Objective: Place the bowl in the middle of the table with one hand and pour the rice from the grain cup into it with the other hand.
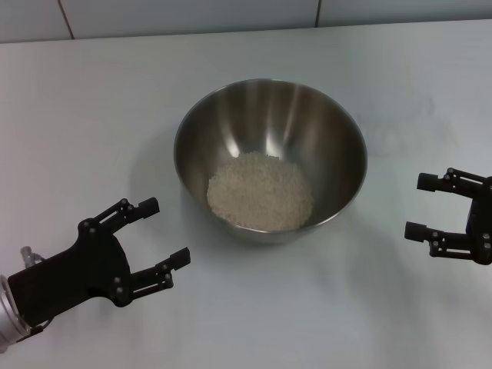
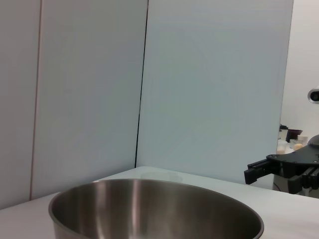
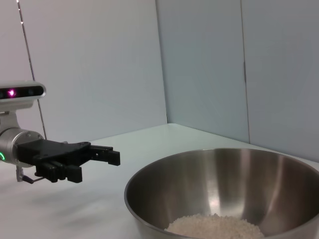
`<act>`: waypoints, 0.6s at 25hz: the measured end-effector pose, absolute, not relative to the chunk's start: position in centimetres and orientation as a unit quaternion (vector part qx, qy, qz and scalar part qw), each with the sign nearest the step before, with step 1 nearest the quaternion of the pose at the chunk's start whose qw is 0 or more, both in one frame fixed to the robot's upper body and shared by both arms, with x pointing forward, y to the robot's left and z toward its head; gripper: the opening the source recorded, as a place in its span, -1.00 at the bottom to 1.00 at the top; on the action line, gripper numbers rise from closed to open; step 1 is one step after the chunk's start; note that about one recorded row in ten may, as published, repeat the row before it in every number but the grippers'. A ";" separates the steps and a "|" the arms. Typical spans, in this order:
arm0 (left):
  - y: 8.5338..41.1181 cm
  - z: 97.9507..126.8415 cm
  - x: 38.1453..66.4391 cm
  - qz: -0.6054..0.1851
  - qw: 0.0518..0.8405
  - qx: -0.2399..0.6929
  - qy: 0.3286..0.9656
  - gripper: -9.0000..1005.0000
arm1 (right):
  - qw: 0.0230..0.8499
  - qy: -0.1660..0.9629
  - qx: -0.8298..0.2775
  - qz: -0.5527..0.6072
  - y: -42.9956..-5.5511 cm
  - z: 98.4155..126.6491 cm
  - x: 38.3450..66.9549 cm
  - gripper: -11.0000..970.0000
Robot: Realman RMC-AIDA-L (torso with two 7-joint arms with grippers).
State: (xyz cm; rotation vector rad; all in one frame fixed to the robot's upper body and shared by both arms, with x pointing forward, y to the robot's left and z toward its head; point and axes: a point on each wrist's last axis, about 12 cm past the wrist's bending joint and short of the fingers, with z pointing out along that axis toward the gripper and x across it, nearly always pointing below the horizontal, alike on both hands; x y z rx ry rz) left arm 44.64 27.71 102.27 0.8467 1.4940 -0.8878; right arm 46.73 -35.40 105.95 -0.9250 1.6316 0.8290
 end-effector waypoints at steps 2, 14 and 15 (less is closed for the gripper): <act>27.7 102.3 44.6 -0.378 0.568 0.360 0.636 0.73 | 0.519 0.680 -0.386 0.346 -35.4 106.0 46.7 0.69; 27.8 102.3 44.6 -0.379 0.568 0.361 0.636 0.73 | 0.521 0.678 -0.387 0.346 -35.2 106.0 46.9 0.69; 27.8 102.3 44.6 -0.379 0.568 0.361 0.636 0.73 | 0.522 0.676 -0.388 0.347 -35.1 106.0 47.0 0.69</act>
